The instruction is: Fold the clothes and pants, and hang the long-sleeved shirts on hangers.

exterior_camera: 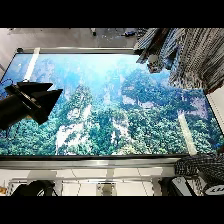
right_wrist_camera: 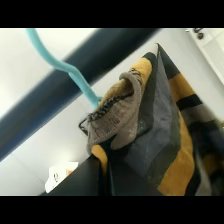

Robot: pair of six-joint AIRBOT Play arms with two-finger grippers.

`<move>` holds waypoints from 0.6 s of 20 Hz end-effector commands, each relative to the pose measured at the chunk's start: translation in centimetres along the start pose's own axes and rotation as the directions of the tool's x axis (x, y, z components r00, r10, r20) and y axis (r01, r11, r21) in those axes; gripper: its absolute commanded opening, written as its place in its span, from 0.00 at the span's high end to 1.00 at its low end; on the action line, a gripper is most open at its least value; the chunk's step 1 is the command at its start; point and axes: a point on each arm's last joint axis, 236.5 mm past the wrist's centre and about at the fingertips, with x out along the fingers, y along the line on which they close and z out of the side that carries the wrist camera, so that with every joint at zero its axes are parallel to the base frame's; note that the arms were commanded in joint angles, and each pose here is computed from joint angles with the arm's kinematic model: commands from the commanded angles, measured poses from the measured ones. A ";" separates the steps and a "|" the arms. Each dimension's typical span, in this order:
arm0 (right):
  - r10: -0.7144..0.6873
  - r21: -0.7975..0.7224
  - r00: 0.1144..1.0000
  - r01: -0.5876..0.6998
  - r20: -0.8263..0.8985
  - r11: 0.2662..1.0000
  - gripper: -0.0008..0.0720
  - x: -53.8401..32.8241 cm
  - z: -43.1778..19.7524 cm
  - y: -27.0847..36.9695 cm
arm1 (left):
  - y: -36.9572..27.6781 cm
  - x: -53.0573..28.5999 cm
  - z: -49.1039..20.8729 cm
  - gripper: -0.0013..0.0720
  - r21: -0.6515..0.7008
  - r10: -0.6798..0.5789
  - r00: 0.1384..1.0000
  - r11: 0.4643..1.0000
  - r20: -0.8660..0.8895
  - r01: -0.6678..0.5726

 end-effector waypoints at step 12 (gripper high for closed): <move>-0.009 0.032 1.000 0.010 -0.024 0.999 0.97 3.9 -1.6 -0.9 | 0.0 0.0 -0.1 0.40 0.002 0.002 1.000 1.000 -0.002 -0.002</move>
